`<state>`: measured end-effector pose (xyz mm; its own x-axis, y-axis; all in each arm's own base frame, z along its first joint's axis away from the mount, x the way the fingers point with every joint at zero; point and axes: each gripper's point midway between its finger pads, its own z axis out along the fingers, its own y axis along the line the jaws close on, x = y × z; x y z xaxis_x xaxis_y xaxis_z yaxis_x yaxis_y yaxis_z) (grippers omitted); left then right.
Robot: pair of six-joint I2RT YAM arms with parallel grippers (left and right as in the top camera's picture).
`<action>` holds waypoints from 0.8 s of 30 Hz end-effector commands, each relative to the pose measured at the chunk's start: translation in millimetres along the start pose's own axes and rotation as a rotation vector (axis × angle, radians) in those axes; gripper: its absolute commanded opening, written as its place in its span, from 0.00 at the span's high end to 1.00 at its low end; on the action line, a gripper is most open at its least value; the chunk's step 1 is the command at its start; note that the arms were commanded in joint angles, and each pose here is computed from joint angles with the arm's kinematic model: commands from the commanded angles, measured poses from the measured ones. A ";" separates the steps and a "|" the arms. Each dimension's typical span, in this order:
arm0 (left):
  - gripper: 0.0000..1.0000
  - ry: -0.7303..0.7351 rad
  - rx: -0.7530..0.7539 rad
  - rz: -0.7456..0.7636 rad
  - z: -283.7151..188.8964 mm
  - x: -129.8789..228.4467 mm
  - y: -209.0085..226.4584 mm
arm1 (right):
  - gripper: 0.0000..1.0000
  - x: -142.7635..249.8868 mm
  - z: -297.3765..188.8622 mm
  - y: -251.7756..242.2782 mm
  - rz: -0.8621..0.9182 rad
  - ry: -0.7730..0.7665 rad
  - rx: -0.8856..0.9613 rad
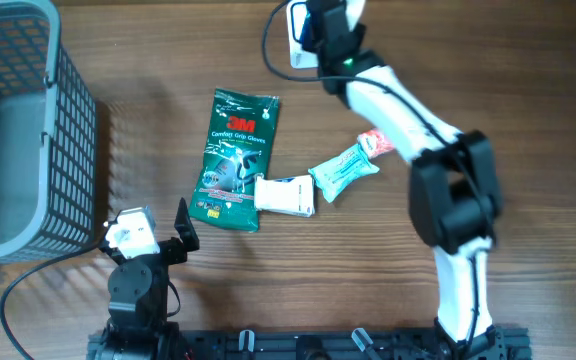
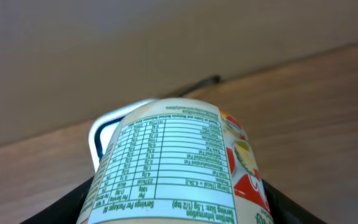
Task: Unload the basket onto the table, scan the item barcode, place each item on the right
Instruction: 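Lift the jar and hold it up to the scanner, then carry the jar to the right table edge and release it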
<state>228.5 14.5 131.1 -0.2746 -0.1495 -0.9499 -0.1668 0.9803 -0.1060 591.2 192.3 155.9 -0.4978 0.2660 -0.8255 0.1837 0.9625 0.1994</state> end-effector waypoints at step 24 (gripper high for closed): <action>0.00 0.000 0.008 -0.016 0.5 1.3 -1.6 | 0.30 72.6 -77.7 -529.2 0.898 0.589 0.567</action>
<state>228.5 14.5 131.1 -0.2746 -0.1495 -0.9499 -0.1668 0.9803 -0.1060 394.7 -292.6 38.5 -0.2715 0.9512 -0.1464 0.9380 0.2955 0.1810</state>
